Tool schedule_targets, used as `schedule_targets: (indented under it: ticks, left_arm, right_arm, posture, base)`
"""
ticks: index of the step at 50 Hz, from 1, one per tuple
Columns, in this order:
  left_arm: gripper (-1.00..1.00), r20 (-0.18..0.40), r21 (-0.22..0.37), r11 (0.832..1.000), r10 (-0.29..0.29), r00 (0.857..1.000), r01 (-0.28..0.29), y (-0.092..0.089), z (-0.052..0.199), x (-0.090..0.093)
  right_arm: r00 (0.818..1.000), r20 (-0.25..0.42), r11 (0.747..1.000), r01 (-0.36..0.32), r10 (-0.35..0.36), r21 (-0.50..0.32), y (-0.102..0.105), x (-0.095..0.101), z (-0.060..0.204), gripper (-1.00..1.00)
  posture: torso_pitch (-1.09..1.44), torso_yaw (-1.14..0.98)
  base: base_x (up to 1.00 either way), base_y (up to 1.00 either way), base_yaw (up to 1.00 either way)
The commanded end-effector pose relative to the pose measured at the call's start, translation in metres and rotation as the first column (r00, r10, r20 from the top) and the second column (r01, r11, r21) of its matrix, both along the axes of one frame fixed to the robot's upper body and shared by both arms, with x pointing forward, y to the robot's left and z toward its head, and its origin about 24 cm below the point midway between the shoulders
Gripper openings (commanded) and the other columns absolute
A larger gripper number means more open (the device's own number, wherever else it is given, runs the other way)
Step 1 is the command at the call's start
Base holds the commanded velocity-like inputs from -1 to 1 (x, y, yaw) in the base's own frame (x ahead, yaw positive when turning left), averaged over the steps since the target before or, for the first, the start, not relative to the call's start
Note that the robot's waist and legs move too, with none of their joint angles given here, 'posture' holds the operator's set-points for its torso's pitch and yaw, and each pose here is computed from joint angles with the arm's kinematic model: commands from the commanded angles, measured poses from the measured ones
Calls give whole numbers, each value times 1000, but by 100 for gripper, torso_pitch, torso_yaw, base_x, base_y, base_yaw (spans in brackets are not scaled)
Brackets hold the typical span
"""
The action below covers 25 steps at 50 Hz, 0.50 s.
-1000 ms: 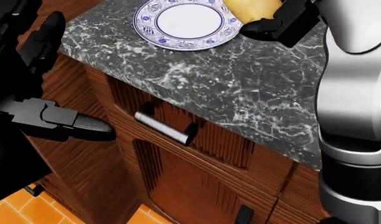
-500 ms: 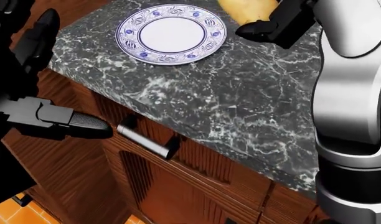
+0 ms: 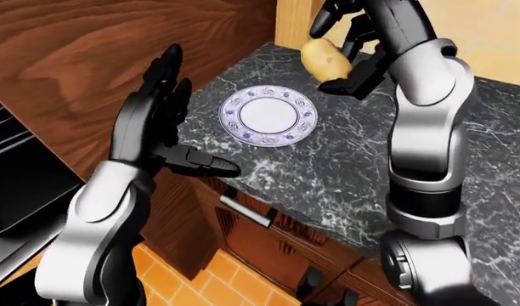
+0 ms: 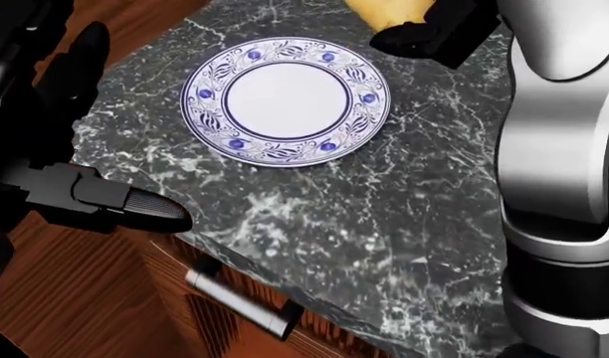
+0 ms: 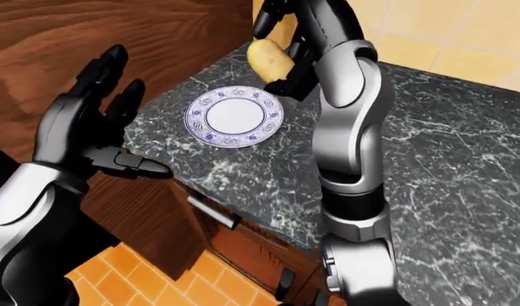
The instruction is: Pick the potato from the oven and place it on the plate on the counter.
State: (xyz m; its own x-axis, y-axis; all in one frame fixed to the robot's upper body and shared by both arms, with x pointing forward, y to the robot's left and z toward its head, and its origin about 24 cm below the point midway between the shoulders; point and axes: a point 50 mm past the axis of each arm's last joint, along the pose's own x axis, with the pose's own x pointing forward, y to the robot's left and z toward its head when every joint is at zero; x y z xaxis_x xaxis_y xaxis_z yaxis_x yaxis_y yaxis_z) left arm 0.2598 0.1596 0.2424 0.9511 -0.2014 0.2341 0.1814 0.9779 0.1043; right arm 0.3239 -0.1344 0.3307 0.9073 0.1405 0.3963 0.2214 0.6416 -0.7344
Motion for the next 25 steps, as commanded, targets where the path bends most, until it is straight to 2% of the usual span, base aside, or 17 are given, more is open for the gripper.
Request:
schedule_targets:
  ticks: [1, 10, 18, 25]
  left_arm:
    - [100, 81, 6, 1000, 1, 997, -2, 0, 14, -5]
    - [100, 84, 4, 1000, 4, 996, -4, 1, 16, -6]
    - [100, 87, 1, 1000, 3, 996, -3, 1, 18, -7]
    - [100, 88, -1, 1000, 3, 996, -3, 2, 19, -6]
  right_arm:
    - [997, 71, 1000, 9, -9, -1, -1, -7, 15, -100]
    - [999, 48, 999, -22, 23, -30, 11, -2, 13, -100]
    - [999, 9, 998, -41, 41, -46, 22, 14, 13, -100]
    - [997, -23, 996, -73, 72, -58, 37, 30, 23, -100]
  posture:
    - [140, 0]
    - [140, 0]
    - [140, 0]
    - [140, 0]
  base:
    - [0, 0, 0]
    - [0, 0, 0]
    - [0, 0, 0]
    - [0, 0, 0]
